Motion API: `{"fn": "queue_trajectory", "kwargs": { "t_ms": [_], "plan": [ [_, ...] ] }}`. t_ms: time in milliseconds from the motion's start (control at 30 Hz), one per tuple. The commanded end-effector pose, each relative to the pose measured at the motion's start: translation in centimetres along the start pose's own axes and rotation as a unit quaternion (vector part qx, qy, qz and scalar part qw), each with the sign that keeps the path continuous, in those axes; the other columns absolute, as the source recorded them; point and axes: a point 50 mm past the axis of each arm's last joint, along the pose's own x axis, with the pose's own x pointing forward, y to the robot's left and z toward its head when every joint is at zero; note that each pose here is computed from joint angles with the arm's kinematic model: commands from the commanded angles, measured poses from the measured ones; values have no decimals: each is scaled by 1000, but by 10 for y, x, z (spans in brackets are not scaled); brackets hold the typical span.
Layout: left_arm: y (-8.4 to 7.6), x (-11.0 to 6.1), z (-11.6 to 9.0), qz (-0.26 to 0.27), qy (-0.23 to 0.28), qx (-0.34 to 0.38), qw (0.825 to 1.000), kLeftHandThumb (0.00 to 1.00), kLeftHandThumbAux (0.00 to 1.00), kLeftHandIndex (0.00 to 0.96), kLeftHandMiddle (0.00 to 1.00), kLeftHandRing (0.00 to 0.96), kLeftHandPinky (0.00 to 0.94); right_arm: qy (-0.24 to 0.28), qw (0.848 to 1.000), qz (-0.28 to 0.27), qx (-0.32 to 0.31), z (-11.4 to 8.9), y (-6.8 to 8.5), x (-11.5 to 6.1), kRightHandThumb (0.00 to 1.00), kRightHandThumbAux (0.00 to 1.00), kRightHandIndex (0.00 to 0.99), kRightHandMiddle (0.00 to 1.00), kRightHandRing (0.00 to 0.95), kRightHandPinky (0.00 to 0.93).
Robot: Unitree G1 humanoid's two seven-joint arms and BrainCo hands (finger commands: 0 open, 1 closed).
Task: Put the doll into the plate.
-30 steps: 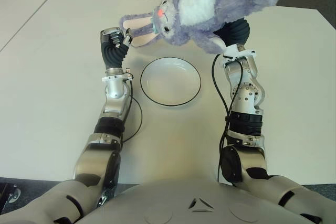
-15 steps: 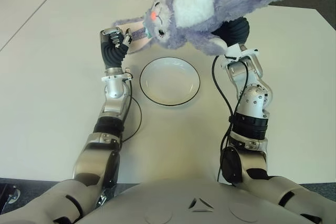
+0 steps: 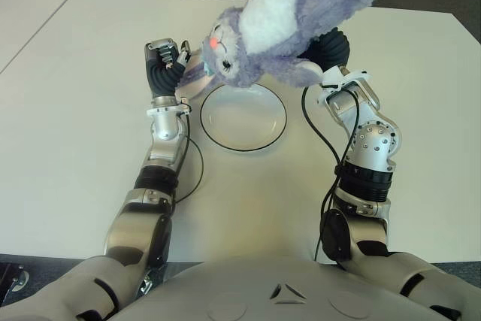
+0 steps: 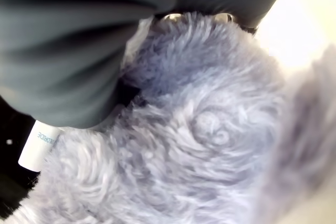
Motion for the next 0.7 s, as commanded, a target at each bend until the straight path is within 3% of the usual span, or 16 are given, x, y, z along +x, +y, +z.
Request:
{"fn": "queue_trajectory", "kwargs": {
  "t_ms": [33, 700],
  "plan": [
    [13, -54, -43, -6, 115, 47, 992, 493, 797, 844, 897, 899, 886, 13, 1000, -1, -4, 0, 0, -3, 856, 677, 401, 549, 888, 890],
    [13, -56, -40, -4, 100, 50, 994, 488, 797, 837, 891, 896, 883, 50, 992, -53, -99, -30, -18, -15, 852, 680, 393, 541, 870, 878]
  ]
}}
